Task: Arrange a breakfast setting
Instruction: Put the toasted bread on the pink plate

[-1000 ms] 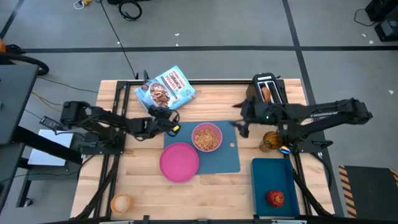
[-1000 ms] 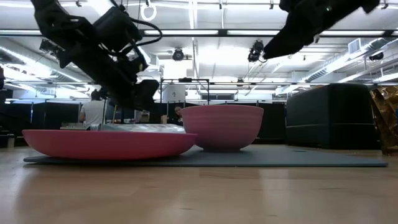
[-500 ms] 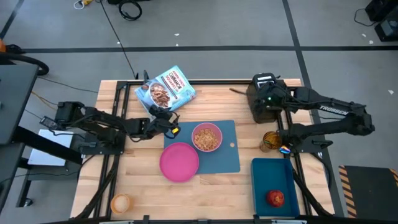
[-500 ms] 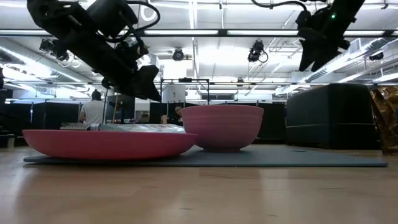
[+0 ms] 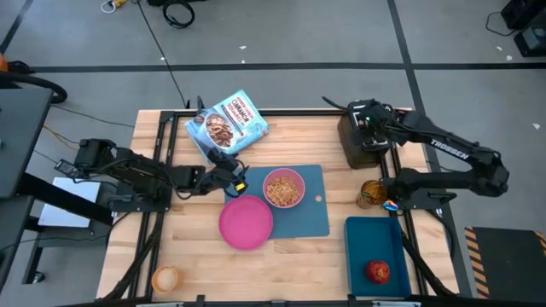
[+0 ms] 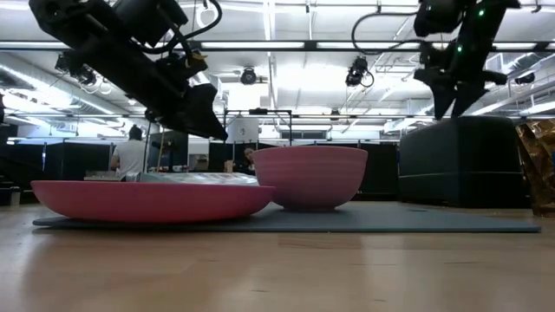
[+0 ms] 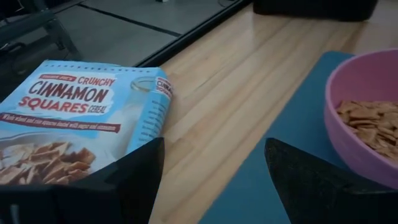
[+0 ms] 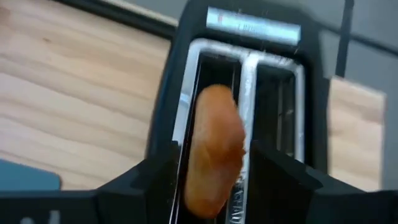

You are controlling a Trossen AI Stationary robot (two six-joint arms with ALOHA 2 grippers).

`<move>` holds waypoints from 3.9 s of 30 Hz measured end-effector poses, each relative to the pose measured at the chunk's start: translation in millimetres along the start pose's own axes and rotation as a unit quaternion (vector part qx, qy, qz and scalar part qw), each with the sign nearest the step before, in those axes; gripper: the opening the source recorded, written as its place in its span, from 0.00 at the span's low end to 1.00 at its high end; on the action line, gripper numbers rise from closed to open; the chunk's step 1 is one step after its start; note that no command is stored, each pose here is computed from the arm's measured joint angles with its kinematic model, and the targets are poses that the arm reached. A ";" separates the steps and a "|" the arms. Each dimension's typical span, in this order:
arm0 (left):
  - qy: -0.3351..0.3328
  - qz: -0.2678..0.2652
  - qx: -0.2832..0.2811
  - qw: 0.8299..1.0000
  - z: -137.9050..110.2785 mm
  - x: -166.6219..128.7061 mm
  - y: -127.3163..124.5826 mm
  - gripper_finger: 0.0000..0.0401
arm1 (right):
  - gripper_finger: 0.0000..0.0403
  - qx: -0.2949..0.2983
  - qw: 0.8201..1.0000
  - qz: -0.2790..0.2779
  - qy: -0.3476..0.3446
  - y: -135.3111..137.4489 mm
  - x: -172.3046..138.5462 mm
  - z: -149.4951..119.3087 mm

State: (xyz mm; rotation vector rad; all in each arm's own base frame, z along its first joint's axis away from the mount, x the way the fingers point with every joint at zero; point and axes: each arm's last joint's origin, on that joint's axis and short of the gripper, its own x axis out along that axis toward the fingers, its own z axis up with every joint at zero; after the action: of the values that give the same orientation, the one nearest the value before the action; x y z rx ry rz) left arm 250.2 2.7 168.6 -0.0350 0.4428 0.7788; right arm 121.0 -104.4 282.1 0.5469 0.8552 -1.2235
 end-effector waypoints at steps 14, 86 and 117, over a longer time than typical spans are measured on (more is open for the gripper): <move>0.000 0.005 -0.003 1.000 -1.3 -1.9 -1.2 0.71 | 0.46 0.028 0.999 0.032 0.021 -2.5 12.2 -0.6; -0.012 -0.193 0.027 0.981 32.6 -102.2 63.3 0.71 | 0.22 -0.683 0.540 0.268 -0.412 364.5 -64.6 -181.8; -0.046 -0.389 0.012 0.920 30.4 -148.0 31.7 0.71 | 0.27 -0.743 0.523 0.248 -0.335 382.7 -4.4 -204.1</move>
State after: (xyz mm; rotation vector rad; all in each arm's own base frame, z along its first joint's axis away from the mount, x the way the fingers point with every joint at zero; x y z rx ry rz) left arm 147.4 -68.1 259.3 -0.1428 0.3083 -0.0125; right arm 432.5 160.1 136.5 -1.0265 0.6701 0.1908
